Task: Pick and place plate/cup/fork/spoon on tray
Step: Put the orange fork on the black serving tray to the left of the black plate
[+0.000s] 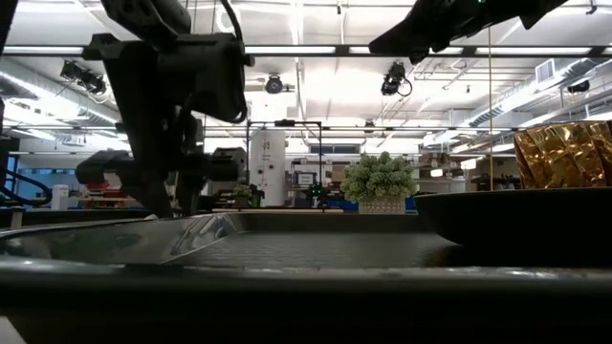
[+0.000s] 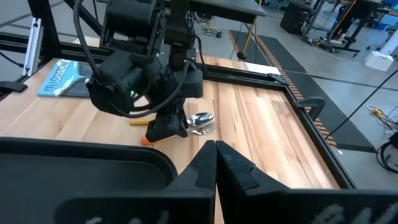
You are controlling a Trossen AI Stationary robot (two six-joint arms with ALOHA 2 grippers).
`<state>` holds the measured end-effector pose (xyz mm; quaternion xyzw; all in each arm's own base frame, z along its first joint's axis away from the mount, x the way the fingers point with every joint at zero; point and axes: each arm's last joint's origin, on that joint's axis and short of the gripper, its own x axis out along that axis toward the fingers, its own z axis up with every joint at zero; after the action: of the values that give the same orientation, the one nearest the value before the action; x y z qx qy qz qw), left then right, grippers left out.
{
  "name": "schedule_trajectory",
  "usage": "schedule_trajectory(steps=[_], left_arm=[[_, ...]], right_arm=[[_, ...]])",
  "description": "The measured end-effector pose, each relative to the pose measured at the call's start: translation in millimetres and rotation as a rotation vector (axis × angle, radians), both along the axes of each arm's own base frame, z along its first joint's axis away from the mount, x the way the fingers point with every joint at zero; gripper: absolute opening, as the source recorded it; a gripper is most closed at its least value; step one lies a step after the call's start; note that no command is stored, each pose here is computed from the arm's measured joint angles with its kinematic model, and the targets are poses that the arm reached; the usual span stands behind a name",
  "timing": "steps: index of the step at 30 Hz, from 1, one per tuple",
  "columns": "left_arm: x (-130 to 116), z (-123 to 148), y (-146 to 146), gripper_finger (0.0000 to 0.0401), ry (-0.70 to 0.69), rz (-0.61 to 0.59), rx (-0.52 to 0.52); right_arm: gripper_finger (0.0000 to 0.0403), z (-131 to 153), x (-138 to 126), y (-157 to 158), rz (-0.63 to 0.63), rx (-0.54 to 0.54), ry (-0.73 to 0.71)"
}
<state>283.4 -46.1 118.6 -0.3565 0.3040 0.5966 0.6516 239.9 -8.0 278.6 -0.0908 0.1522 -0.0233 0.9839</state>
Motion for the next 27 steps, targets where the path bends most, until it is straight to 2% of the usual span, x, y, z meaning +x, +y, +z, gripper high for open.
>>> schedule_trajectory(steps=[12, 21, 27], left_arm=[[1.7, -6.2, 0.9, 0.0121, 0.033, -0.018, -0.007], [4.2, -6.5, 0.5, 0.0063, 0.058, -0.097, -0.006], [4.9, -6.7, 0.6, 0.0032, 0.053, -0.100, 0.000]], right_arm=[[0.0008, 0.9, 0.4, 0.4, 0.014, 0.007, -0.009], [0.0007, 1.3, 0.5, 0.5, 0.014, 0.009, -0.014], [0.0008, 1.5, 0.6, 0.5, 0.013, 0.013, -0.016]])
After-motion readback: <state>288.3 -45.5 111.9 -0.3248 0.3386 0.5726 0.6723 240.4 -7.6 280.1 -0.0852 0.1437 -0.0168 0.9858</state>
